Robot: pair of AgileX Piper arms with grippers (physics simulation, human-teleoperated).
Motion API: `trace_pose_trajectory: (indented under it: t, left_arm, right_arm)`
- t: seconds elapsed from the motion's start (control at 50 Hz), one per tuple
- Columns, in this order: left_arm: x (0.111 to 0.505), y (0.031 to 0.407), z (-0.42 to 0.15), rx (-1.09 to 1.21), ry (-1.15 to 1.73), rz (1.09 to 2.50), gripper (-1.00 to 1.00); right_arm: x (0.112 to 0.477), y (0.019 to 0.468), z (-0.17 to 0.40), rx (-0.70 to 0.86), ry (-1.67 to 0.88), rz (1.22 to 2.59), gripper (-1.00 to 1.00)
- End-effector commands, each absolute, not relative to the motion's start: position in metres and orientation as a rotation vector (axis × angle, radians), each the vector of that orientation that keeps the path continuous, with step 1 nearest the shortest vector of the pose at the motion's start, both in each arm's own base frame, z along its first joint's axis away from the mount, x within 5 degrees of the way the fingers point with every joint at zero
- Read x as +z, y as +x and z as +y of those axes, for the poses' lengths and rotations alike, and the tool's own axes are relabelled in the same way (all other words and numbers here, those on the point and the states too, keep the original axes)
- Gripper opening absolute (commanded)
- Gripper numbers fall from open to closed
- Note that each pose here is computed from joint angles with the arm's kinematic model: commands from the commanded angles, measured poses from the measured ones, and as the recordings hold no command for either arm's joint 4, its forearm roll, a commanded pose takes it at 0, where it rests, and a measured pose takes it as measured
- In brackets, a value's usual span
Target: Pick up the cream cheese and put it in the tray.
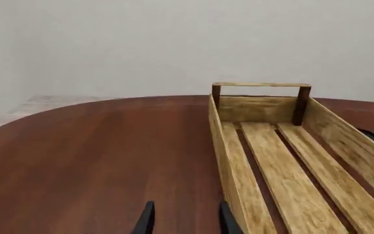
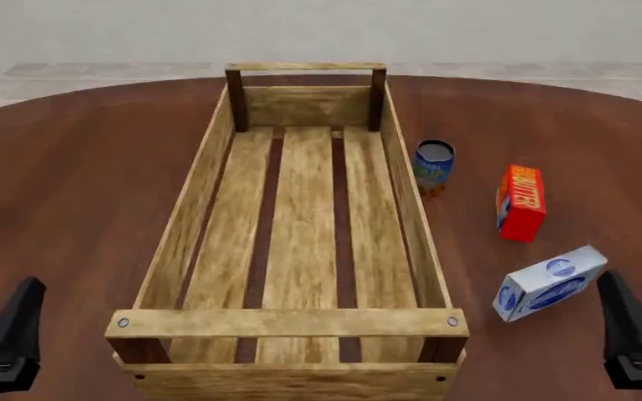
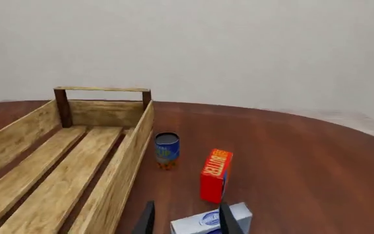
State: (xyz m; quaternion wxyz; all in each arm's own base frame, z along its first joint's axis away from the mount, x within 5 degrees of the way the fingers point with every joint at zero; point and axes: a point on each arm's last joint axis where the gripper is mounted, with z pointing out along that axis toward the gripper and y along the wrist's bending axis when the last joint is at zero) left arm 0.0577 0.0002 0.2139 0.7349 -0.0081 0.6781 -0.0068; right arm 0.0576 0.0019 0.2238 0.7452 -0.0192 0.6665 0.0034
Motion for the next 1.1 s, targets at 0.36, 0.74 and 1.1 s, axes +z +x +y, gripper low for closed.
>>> trace_pose_trajectory:
  t: [0.36, 0.74, 1.1]
  left_arm:
    - [0.228, 0.055, 0.001, -0.017, -0.037, 1.484, 1.0]
    - [0.245, 0.051, 0.001, 0.005, -0.026, 1.488, 1.0]
    - [0.384, 0.071, -0.024, -0.327, 0.178, 1.513, 1.0]
  right_arm:
    - [0.279, 0.036, -0.003, -0.063, 0.05, 1.436, 1.0]
    - [0.391, -0.06, -0.003, -0.037, -0.094, 1.394, 1.0]
    - [0.394, -0.066, -0.003, -0.036, -0.088, 1.397, 1.0]
